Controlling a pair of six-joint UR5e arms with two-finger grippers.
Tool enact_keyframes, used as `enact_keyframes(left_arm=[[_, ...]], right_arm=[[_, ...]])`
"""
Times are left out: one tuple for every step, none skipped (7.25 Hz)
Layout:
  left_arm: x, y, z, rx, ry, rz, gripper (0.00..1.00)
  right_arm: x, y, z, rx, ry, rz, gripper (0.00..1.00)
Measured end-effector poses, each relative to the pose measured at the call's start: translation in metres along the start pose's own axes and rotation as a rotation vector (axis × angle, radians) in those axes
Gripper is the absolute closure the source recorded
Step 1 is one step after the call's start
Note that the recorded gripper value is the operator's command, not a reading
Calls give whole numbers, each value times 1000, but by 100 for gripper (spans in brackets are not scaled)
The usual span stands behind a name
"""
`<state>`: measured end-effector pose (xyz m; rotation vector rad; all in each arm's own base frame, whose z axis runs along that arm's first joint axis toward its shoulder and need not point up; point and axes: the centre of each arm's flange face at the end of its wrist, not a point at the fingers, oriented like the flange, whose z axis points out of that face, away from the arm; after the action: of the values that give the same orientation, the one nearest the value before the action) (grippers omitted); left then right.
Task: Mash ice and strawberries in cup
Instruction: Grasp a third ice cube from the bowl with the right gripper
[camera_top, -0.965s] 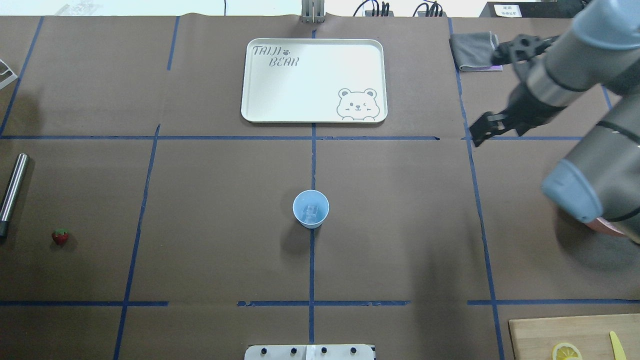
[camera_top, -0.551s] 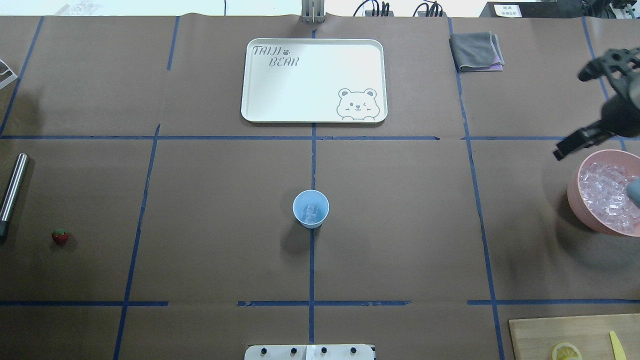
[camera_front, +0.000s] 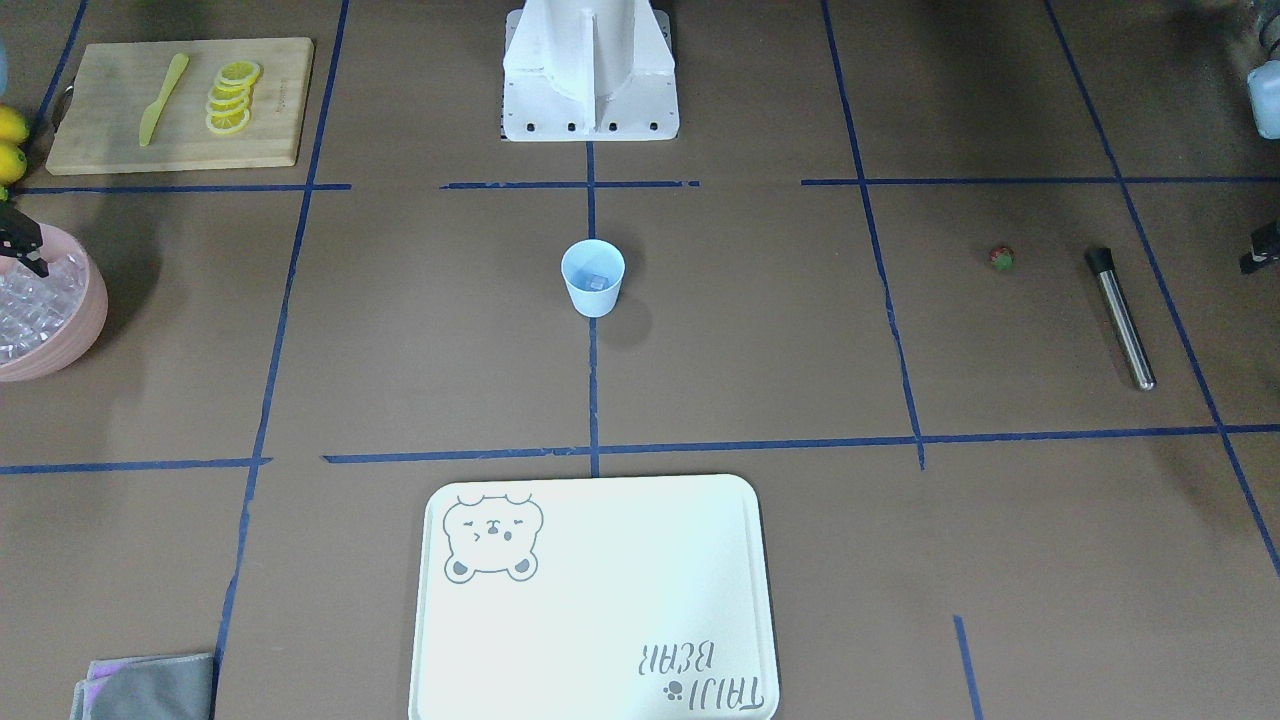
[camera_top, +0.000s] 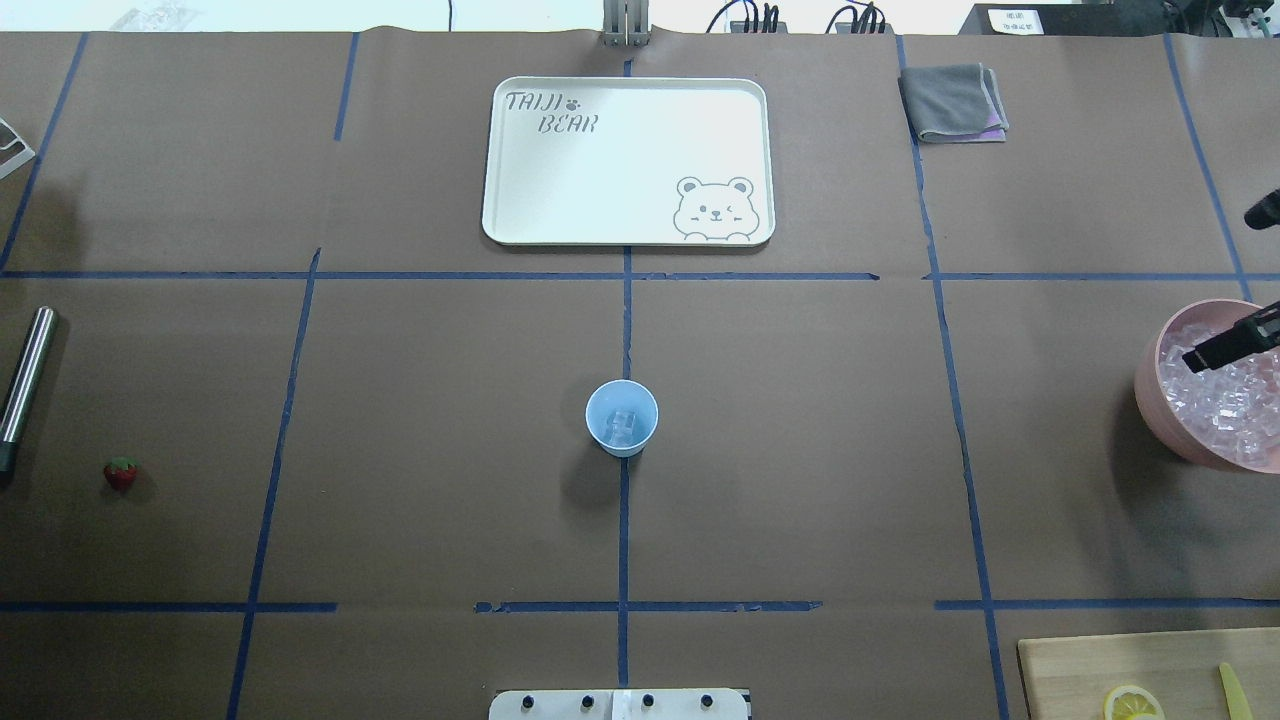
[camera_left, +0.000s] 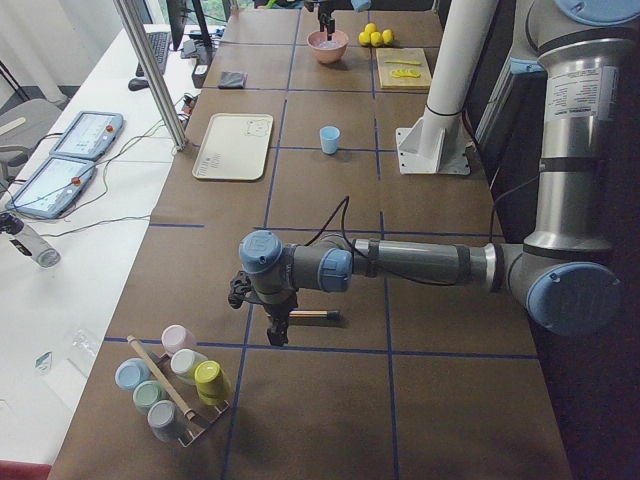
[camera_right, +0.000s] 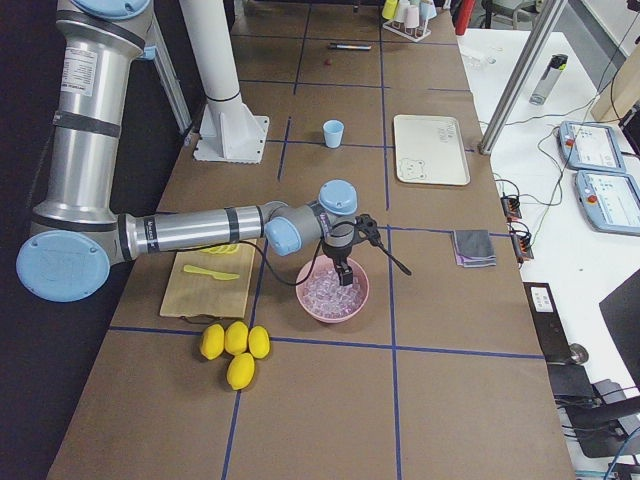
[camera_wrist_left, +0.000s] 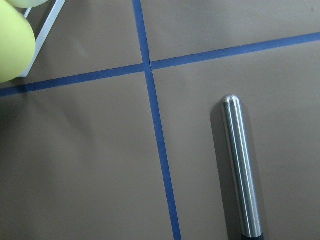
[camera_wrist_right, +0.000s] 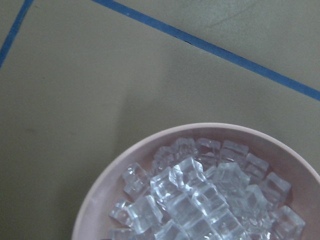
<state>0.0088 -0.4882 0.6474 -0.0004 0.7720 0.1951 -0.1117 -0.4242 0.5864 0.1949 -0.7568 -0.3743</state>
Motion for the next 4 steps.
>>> enact_keyframes(left_arm=[[0,0,0,0,0,0,0],[0,0,0,0,0,0,0],[0,0,0,0,0,1,0],[0,0,0,0,0,1,0]], right_arm=[[8,5,8,-4,13,5,18],[12,6,11,-5,20,11,18],[12,6,12,-7,20,15,19],[11,7,13,-11,18,17,19]])
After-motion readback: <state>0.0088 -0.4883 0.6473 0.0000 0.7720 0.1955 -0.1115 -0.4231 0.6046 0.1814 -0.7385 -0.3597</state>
